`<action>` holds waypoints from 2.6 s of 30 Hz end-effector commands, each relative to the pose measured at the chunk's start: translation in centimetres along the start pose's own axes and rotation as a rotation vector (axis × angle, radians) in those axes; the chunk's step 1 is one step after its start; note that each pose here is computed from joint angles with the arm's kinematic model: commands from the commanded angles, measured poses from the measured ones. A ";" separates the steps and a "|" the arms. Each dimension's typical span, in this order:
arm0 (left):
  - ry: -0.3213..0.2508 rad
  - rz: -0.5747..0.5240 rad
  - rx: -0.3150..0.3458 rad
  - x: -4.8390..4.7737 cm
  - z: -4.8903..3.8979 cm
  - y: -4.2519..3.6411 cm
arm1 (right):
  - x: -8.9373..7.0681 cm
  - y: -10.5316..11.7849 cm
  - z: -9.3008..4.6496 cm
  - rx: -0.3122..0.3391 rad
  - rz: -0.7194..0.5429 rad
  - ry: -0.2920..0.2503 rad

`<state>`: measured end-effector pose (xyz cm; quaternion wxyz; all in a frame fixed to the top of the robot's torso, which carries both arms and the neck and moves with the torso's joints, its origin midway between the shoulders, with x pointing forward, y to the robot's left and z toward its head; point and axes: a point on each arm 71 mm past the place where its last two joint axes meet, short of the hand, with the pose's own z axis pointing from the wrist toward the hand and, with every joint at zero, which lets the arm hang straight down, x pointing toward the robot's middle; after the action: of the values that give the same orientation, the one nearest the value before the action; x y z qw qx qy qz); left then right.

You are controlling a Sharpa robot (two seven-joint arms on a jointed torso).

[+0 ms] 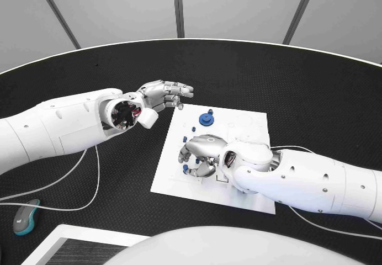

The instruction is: Assemble the parts on the task board

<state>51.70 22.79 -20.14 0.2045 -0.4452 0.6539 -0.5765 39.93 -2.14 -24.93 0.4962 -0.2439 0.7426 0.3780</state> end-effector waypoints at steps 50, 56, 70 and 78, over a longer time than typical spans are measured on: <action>-0.017 0.000 -0.003 -0.88 -0.45 0.02 | 1.3 -9.0 -18.4 0.670 0.468 -0.222; -0.015 0.000 -0.003 -0.80 -0.45 0.03 | 1.8 -8.7 -17.4 0.669 0.474 -0.198; -0.016 -0.001 -0.004 -0.83 -0.56 0.03 | 3.1 -8.1 -16.2 0.667 0.486 -0.142; -0.017 -0.001 -0.004 -0.88 -0.67 0.03 | 4.8 -7.7 -15.7 0.672 0.505 -0.104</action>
<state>51.63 23.88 -20.22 0.2088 -0.4507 0.6532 -0.5714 35.14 -19.35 -28.11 0.4787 0.1400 0.8339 0.2366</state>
